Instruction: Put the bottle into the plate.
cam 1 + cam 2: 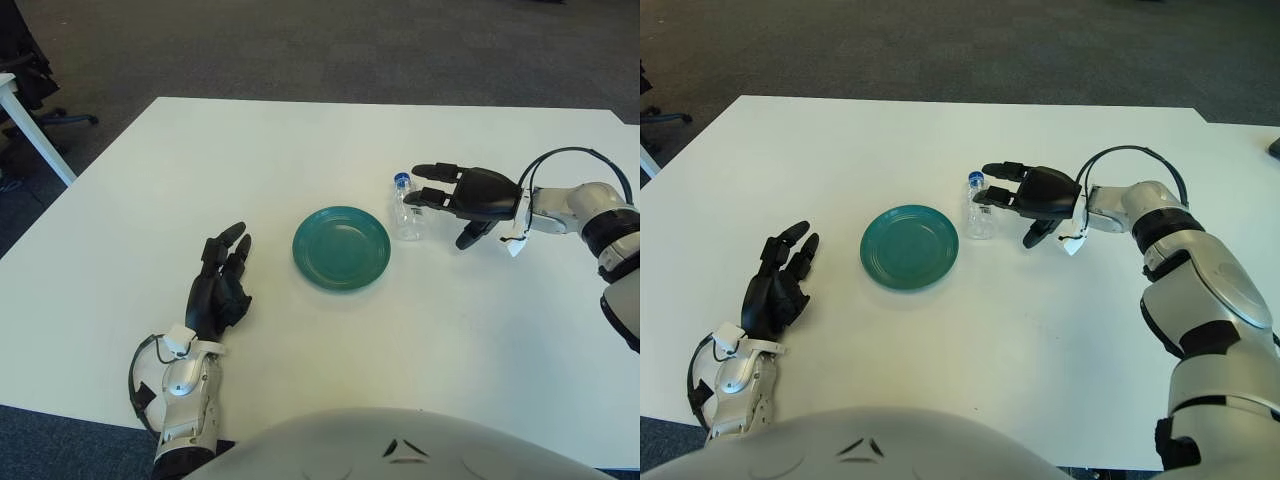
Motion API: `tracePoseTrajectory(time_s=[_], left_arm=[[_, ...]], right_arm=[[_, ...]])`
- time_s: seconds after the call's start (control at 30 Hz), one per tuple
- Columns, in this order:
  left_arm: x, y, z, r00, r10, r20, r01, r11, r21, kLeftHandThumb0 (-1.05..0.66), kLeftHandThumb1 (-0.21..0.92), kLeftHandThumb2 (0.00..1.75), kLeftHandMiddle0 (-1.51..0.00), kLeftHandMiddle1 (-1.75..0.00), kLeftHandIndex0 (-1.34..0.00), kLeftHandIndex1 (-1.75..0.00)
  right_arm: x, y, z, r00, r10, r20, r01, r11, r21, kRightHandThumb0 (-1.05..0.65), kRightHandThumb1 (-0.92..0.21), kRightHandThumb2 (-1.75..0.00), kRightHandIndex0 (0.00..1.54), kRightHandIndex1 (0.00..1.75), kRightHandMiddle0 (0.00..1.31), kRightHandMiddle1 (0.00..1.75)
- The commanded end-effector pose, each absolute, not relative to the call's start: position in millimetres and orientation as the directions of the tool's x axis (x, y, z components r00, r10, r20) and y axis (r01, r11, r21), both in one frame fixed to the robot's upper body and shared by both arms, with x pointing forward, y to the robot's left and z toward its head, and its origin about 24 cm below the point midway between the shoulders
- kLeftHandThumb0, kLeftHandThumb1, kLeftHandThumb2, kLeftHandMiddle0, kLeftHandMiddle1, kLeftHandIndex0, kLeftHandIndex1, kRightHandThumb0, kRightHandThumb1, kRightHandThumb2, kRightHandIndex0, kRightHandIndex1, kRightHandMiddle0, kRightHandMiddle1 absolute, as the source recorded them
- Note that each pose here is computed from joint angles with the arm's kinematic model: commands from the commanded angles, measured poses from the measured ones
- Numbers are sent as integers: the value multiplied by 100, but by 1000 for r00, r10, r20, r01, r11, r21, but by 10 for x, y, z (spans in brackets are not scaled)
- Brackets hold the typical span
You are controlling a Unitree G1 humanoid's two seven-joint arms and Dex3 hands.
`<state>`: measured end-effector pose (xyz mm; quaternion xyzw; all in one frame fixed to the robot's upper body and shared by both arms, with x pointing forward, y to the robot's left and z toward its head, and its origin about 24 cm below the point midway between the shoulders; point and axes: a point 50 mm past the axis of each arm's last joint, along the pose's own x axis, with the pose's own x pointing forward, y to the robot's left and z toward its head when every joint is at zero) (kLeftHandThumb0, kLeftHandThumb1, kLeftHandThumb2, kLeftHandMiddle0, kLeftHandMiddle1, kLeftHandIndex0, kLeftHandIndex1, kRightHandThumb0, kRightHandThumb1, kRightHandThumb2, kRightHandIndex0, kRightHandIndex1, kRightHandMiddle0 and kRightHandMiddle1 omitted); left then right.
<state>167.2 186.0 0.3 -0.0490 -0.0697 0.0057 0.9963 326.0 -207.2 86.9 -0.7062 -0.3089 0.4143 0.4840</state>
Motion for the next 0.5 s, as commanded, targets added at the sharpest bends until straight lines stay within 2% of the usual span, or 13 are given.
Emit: tracePoseTrajectory(time_s=[0.0,0.47], left_arm=[[1564,1793,-133,997,35,63,-26,991,-132,-90,92,97,-29,0,0,-74],[1501,1716,-94,997,35,66,-26,991,-132,-90,92,97,-29,0,0,-74]], right_arm=[[3274,-2049,872,447,839,-310,34,-363,-931,-79,-92,-26,31,1,0,62],[3214,-1988,754,391,859,-330,6,-361,-932,-77,-92,-37,39,4,0,71]])
